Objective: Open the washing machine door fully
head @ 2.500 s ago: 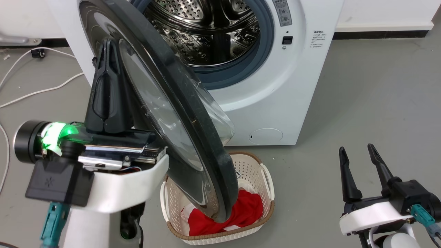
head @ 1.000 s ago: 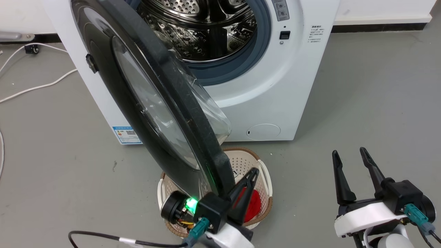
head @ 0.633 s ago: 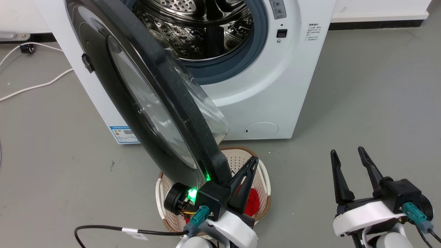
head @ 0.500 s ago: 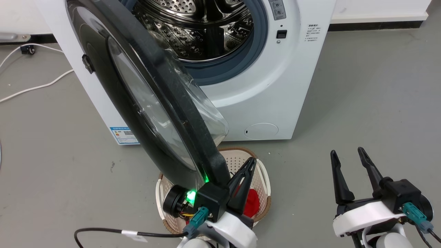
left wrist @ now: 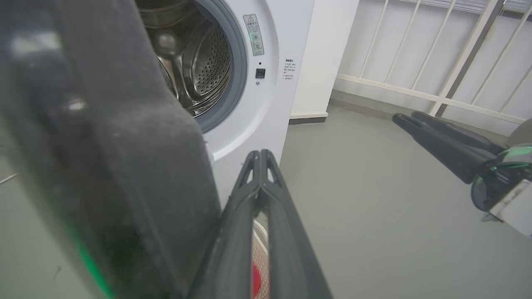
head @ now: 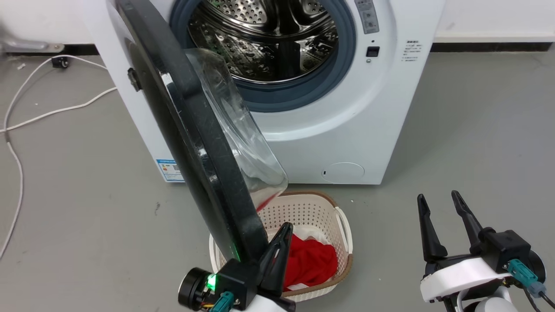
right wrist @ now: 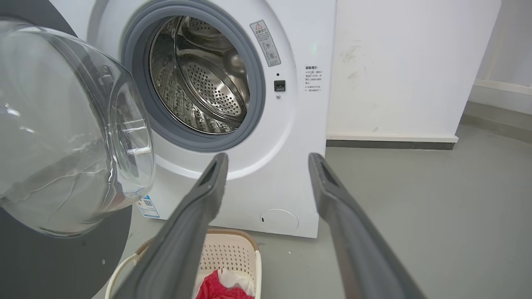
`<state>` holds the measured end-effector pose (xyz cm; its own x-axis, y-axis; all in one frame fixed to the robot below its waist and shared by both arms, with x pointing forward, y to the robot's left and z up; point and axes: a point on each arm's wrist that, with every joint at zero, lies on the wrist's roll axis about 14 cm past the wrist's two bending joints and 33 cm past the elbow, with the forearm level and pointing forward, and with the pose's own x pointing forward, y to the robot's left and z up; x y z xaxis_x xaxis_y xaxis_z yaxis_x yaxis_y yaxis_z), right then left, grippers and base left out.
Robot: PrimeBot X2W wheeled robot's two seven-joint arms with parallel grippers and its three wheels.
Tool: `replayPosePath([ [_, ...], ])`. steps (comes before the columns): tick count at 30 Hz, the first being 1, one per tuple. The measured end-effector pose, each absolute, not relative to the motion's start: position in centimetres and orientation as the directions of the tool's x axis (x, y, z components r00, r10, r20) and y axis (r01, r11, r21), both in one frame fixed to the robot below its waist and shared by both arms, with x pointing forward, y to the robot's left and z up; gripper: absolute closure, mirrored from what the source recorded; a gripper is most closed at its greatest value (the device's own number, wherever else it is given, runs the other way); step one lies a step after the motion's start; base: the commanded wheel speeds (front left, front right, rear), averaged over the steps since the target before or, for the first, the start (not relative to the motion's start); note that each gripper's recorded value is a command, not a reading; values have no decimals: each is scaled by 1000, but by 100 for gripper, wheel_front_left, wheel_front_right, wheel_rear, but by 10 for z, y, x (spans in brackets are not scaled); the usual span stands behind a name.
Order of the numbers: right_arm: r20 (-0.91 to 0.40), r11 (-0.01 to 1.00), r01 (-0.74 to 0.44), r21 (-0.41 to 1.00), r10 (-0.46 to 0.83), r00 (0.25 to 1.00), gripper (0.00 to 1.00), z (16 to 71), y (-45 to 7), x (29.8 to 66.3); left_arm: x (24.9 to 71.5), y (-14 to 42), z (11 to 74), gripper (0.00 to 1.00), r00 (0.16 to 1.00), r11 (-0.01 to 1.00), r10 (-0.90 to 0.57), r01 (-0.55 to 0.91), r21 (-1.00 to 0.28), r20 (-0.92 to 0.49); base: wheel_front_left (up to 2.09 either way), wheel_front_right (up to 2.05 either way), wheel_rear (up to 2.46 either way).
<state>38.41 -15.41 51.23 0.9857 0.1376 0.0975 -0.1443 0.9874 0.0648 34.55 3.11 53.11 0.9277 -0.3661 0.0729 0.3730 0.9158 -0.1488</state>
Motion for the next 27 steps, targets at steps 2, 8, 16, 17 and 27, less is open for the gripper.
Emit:
replayPosePath([
  [2,100,985,-158,65,151,983,0,513,-149,386,342,40,531,100,939,926,-338,344,-154,67,0,0,0],
  [8,101,976,-211,62,204,974,0,515,-131,391,328,64,528,100,964,951,-262,266,-160,46,0,0,0],
  [16,98,957,-284,62,277,956,0,515,-104,397,310,98,525,100,990,976,-142,143,-166,15,0,0,0],
  [17,97,955,-291,62,285,954,0,515,-102,398,307,103,525,100,992,978,-126,126,-164,12,0,0,0],
  [27,92,923,-379,64,373,923,0,514,-68,406,288,149,520,100,999,988,42,-42,-146,-8,0,0,0],
])
